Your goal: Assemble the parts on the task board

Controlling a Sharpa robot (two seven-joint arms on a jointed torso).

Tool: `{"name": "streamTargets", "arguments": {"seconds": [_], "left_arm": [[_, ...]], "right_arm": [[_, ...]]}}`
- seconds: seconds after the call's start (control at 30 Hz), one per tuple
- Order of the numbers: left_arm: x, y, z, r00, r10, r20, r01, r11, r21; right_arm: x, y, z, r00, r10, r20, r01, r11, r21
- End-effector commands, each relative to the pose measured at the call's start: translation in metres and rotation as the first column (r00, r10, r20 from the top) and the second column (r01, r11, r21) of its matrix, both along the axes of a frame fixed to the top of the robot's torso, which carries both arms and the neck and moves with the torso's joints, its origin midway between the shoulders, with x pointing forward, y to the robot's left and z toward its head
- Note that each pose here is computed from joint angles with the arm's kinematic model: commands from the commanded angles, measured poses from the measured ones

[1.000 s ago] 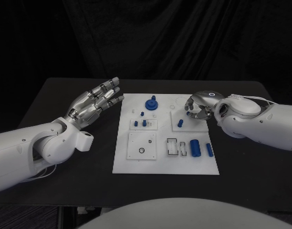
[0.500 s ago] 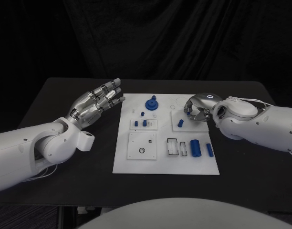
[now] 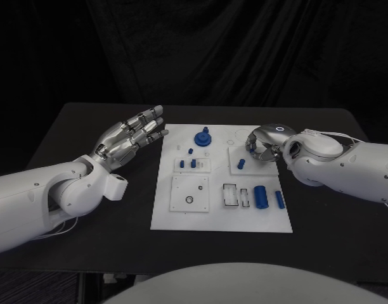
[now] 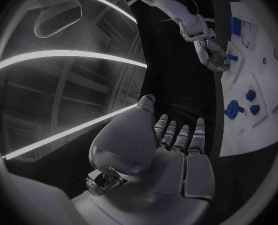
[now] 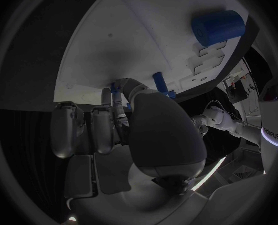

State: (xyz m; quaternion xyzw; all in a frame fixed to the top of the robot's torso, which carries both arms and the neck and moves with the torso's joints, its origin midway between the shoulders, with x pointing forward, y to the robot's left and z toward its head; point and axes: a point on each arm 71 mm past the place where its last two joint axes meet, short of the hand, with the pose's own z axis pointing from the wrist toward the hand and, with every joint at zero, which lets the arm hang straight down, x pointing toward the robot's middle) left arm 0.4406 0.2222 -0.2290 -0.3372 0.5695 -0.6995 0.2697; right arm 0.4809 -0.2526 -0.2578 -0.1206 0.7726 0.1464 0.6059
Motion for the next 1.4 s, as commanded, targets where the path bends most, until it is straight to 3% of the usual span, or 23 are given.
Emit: {"name": "streamTargets", "arguments": {"seconds": [0.03, 0.73, 1.0, 1.17, 1.4], "left_arm": [[0.0001, -0.001, -0.0002, 1.000, 0.002, -0.002, -0.002, 1.000, -0.007], [0.0018, -0.001, -0.0043, 1.000, 0.004, -0.016, -0.004, 1.000, 0.007], [0.0022, -0.002, -0.0050, 1.000, 0.004, -0.020, -0.004, 1.000, 0.011], [0.0030, -0.003, -0.0056, 1.000, 0.005, -0.022, -0.005, 1.000, 0.015], [0.0038, -0.002, -0.0062, 1.000, 0.009, -0.020, -0.009, 1.000, 0.016]], "right_arm": [[0.000, 0.001, 0.002, 0.999, 0.016, 0.036, -0.016, 1.000, 0.019], [-0.003, -0.003, 0.010, 0.995, 0.019, 0.098, -0.027, 0.996, 0.080], [-0.005, -0.003, 0.030, 0.994, 0.016, 0.112, -0.026, 0.996, 0.087], [-0.016, 0.006, 0.047, 0.993, 0.040, 0.111, -0.052, 0.993, 0.106], [-0.040, 0.039, 0.055, 0.989, 0.132, 0.069, -0.139, 0.983, 0.116]]}}
